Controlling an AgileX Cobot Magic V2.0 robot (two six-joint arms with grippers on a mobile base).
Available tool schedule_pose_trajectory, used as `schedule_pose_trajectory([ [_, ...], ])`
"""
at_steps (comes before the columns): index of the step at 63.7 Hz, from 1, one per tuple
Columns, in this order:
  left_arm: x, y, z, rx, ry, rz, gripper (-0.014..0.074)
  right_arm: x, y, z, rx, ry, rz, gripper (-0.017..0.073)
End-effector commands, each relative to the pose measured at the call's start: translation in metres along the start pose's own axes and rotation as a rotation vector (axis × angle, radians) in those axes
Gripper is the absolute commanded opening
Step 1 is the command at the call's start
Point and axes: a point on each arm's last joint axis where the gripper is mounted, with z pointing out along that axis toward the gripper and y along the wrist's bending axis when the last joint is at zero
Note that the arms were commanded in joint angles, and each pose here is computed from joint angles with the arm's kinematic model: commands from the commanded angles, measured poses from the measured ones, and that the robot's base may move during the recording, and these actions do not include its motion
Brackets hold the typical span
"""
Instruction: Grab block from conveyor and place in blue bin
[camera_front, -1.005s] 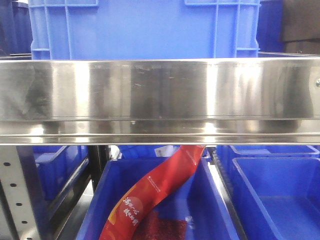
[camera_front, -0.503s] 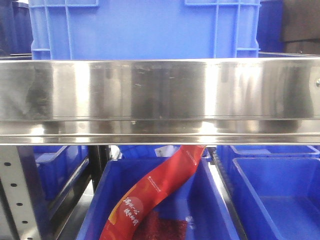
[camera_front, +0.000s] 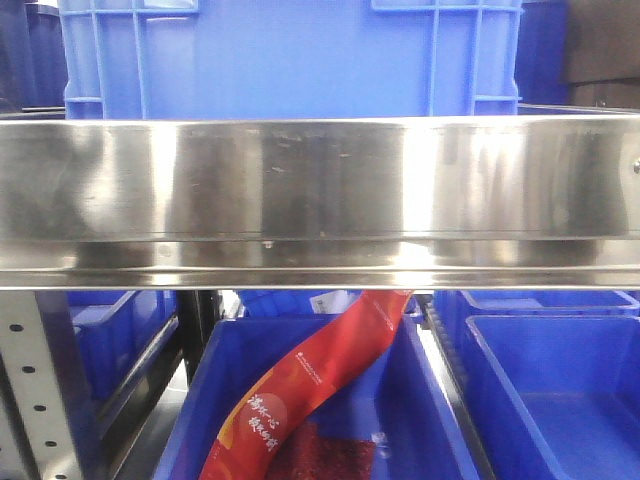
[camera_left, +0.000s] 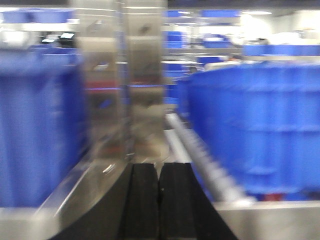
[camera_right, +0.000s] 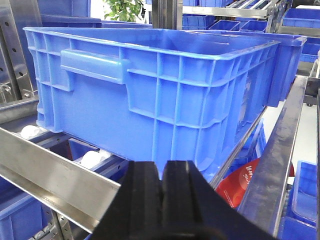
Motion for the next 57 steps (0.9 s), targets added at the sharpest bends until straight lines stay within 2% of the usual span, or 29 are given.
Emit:
schedule_pose_trajectory([
  [1, 0.02, 0.001, 0.002, -0.038, 0.004, -0.01, -0.0111, -0.002, 0.0, -0.001, 0.003, -0.024, -0.01, -0.0162],
  [6, 0.035, 0.002, 0.003, -0.046, 0.015, -0.009, -0.0111, -0.002, 0.0, -0.001, 0.003, -0.028, -0.01, -0.0162],
  [9, 0.032, 0.002, 0.003, -0.049, -0.016, -0.011, -0.0111, -0.002, 0.0, -0.001, 0.003, -0.028, -0.01, -0.0162],
  [16, 0.037, 0.001, 0.003, -0.045, 0.037, -0.012, -0.0111, -0.002, 0.0, -0.001, 0.003, -0.028, -0.01, -0.0162],
  [57, 0.036, 0.002, 0.003, -0.046, 0.024, -0.012, -0.0111, -0.002, 0.0, -0.001, 0.003, -0.028, -0.01, -0.0162],
])
